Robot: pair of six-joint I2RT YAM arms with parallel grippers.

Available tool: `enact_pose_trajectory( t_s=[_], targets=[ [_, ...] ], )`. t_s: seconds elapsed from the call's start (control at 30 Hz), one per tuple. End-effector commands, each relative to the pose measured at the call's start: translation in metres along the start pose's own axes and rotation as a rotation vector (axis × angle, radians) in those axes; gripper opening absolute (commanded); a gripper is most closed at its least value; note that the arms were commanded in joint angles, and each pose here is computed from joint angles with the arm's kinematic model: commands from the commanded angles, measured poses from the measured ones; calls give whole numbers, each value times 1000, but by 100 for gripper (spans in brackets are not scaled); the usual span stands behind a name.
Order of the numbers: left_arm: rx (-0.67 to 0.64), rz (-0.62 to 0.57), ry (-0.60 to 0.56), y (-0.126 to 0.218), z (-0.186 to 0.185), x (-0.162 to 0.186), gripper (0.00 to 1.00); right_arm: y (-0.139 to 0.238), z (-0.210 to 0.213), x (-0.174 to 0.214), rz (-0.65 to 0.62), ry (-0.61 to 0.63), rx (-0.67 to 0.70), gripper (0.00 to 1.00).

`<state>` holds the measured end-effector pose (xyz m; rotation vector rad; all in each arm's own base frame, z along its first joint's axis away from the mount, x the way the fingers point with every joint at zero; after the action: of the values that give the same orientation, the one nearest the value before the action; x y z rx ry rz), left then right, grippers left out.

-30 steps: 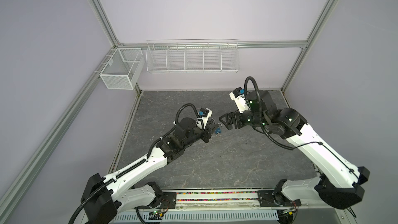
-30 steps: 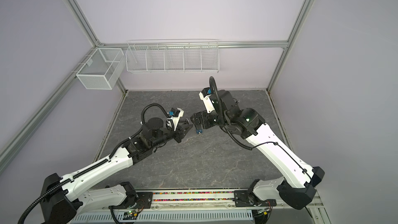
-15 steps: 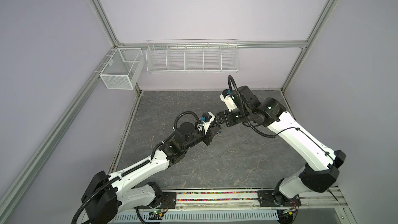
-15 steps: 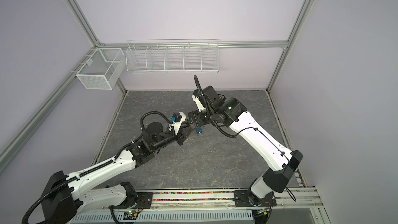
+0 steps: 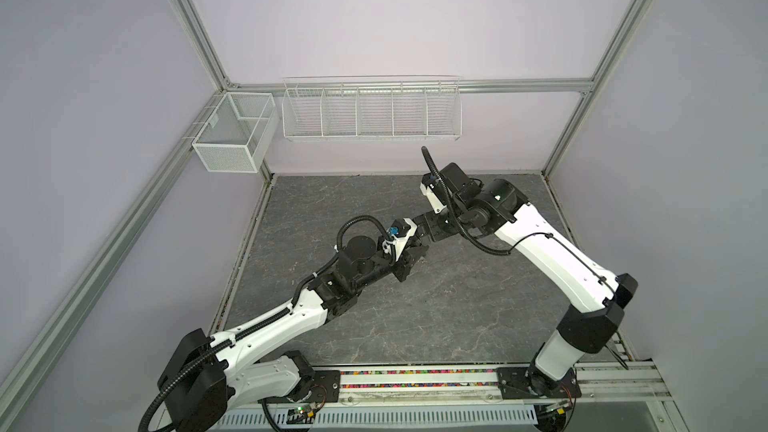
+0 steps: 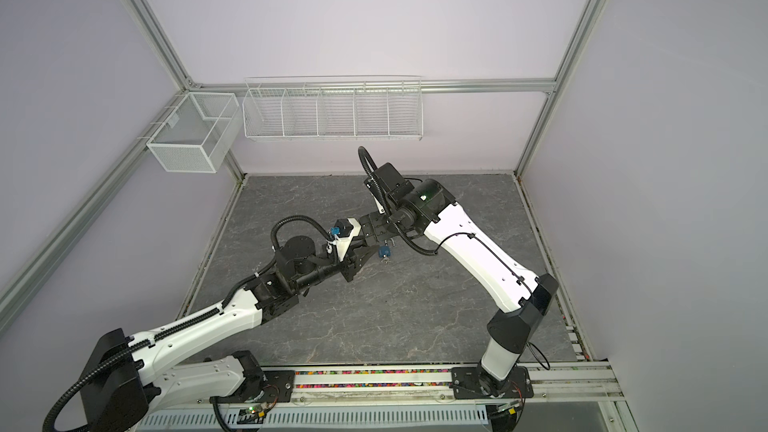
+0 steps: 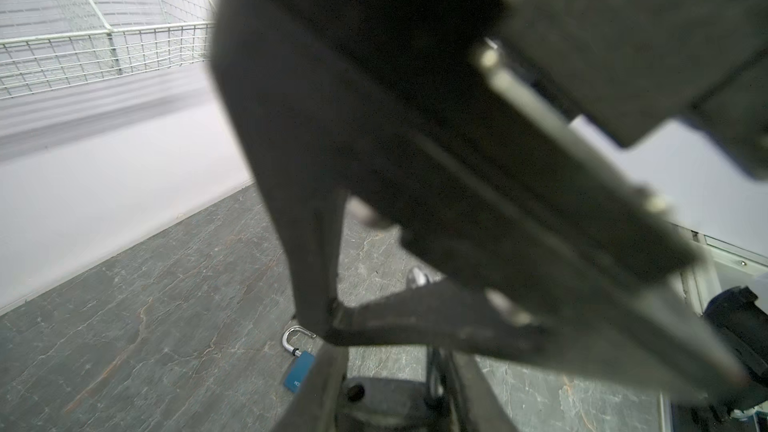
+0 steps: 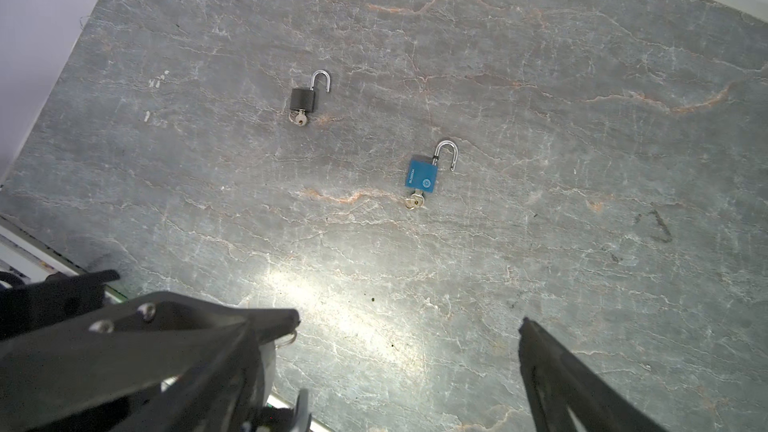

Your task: Unlock with the key

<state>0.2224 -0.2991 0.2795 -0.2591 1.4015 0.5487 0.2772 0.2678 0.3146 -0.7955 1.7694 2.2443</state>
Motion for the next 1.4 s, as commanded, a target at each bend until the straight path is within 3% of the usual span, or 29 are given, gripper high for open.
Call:
enact_pose_trajectory(
  t_s=[0.0,0.3,0.57,0.73,0.83,1.2,1.37],
  targets=[
    [12,-50,-41,1,-2,-12,0,3,-10,6,33,40,50,97],
    [14,-49,-51,4,-2,-14,0,5,-22,16,67,65,50,96],
    [55,-78,-30,1,-9,-14,0,36,-5,16,-32,67,-262,99],
    [68,-97,-16,1,-10,-18,0,56,17,17,-146,175,-581,85],
    [72,-94,-4,2,-10,-19,0,60,26,20,-187,235,-678,83],
    [108,-95,-38,6,-14,-21,0,45,29,26,-166,320,-787,50],
    [139,-82,-48,4,-13,-21,0,41,32,30,-171,363,-861,43]
  ],
)
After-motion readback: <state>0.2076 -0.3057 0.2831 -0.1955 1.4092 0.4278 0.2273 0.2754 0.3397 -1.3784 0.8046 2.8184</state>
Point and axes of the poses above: each gripper's point midway between its finger pads, its own y axis back along the fingers, its own z axis along the line the jaws close on, x = y × z, the point moved 3 cm from there along y, back along the fingers, and after that the axes turned 11 degrees about -y, right-handed, at the moved point
